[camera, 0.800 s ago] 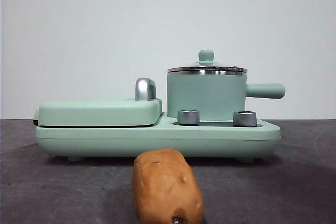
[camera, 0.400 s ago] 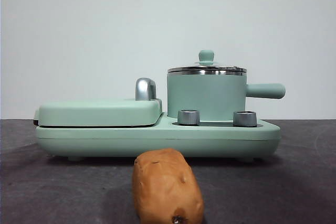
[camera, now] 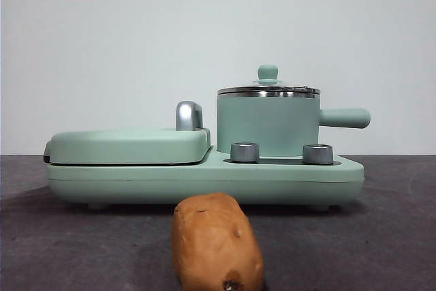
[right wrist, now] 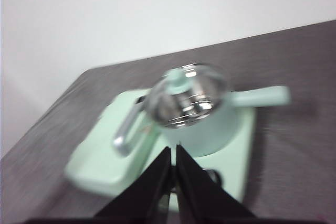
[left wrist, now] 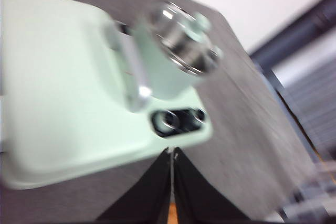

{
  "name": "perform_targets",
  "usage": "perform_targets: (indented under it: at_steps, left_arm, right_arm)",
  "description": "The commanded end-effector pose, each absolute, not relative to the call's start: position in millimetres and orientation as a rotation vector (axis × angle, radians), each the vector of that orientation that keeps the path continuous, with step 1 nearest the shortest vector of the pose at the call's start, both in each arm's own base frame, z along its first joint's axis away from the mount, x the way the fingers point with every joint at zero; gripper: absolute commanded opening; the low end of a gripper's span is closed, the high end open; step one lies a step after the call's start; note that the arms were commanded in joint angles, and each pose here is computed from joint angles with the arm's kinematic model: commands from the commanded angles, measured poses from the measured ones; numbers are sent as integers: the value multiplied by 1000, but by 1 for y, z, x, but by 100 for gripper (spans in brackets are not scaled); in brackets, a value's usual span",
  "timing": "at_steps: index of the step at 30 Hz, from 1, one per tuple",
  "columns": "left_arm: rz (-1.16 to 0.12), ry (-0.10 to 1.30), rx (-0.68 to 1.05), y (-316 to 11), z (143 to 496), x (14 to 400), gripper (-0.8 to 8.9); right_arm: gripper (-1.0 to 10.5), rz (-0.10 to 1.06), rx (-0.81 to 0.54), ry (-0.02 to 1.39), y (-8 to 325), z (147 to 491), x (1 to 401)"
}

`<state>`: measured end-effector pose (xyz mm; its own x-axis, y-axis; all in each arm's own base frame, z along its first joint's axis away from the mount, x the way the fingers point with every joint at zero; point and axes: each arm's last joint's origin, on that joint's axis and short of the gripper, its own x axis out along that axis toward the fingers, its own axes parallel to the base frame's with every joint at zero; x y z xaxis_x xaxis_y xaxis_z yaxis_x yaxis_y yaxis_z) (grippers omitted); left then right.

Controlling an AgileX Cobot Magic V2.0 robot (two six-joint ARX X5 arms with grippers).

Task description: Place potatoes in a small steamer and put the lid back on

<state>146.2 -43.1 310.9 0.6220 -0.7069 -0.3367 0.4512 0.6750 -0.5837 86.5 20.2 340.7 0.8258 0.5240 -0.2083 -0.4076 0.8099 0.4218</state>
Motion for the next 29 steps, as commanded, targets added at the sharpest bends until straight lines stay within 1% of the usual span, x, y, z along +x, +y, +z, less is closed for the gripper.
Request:
perform_targets:
  at_steps: [1,4,6,8,10,13,14,15,17,18,20,21,22,23,25,29]
  left_arm:
    - [-771,600,-411,-50,325,154,8]
    - [-814,632,-344,-57,334,161,8]
    - [-838,654,-302,-61,336,165,8]
    - [-855,663,-283,-65,335,168,8]
    - [-870,663,-266,-68,334,170,8]
    - [-885,662,-233,-70,332,172,13]
    - [-885,666,-233,-70,331,172,37]
    - [-885,667,-233,-70,331,173,55]
    - [-885,664,-233,-70,331,173,124]
    - [-885,665,-233,-70,331,173,182]
    - [-884,666,-233,-70,331,174,305]
    - [-884,667,-233,-70,331,174,367]
    - [-883,668,-233,-70,331,174,415]
    - [-881,667,-232,-70,331,174,442]
    - [-882,662,-232,-70,331,175,466]
    - [-880,651,-245,-71,332,177,470]
  right_arm:
    - [12,594,283,336,23,353,94]
    - [12,687,270,387,27,357,103]
    - [12,777,289,421,30,357,108]
    - [12,835,304,444,31,355,112]
    - [12,845,313,462,32,354,114]
    - [14,826,316,478,32,352,114]
    - [26,823,315,478,32,352,114]
    - [68,819,315,478,31,352,114]
    - [194,809,313,477,31,352,115]
    - [268,803,312,478,31,352,115]
    - [377,804,313,478,31,352,115]
    - [411,804,313,478,31,352,115]
    - [432,803,313,479,31,352,115]
    - [443,803,313,478,31,352,115]
    - [444,803,313,478,31,352,115]
    - [444,803,314,479,31,352,115]
